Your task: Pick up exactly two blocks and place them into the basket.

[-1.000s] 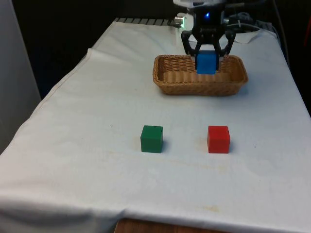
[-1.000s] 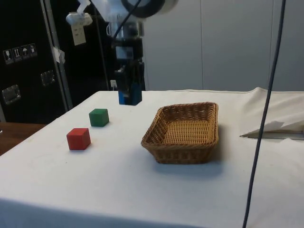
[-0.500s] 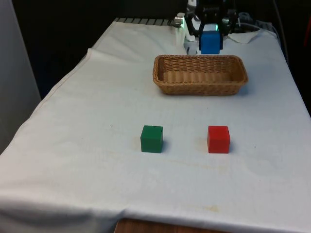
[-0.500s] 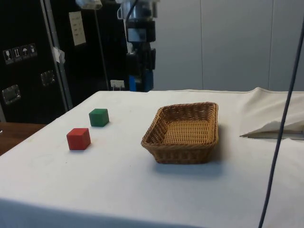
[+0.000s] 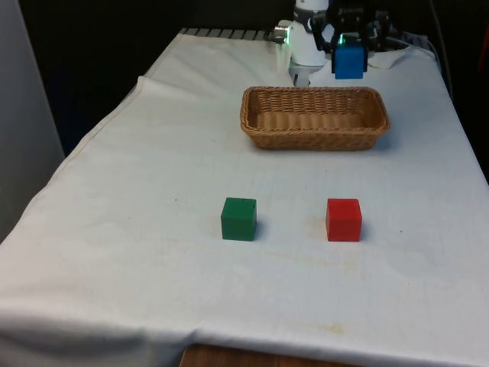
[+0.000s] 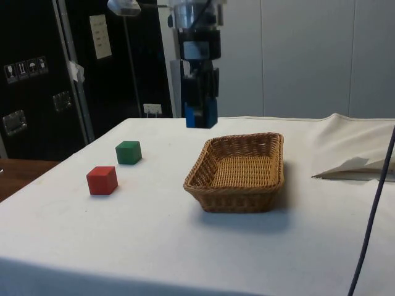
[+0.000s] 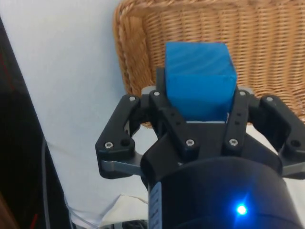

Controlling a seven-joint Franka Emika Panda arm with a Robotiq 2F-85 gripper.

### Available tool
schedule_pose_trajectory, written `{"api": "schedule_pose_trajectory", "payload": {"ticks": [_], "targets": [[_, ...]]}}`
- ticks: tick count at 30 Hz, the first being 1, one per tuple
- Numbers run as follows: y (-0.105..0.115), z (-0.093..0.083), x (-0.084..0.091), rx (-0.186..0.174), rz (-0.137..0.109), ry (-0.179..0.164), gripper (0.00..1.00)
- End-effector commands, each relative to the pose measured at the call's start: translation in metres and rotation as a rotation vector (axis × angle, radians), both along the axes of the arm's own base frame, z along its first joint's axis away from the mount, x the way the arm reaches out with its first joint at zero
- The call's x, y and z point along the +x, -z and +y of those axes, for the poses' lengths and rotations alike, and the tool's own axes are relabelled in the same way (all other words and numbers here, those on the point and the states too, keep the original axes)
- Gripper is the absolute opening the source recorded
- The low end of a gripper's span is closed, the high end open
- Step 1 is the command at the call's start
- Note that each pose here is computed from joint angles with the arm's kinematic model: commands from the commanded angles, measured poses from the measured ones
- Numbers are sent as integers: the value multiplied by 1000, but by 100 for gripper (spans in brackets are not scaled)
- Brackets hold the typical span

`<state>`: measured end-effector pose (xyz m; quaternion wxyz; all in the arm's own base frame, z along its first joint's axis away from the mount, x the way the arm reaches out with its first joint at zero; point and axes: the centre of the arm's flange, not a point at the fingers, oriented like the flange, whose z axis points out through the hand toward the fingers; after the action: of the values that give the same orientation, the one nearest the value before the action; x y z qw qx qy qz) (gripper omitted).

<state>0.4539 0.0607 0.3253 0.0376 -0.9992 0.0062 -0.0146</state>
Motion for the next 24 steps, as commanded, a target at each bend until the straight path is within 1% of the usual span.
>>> {"api": "schedule_pose_trajectory", "payload": {"ticks": [1,2,3,10,11,12,17,19,20,21,24], "targets": [[5,6,-6,-9,-5,0,1],[5,5,-6,-2,5,-4,1],[10,11,-11,-10,-3,-3,1],[35,25,-28,-17,6,-29,1],[33,23,-28,-14,13,-30,1],[41,28,-32,-20,8,-38,1],[55,31,-38,-31,14,-62,1],[62,32,-40,-37,19,-76,1],[61,31,-40,-30,28,-72,1],[65,32,-41,-39,22,-79,1],[73,34,-42,-47,29,-95,1]]}}
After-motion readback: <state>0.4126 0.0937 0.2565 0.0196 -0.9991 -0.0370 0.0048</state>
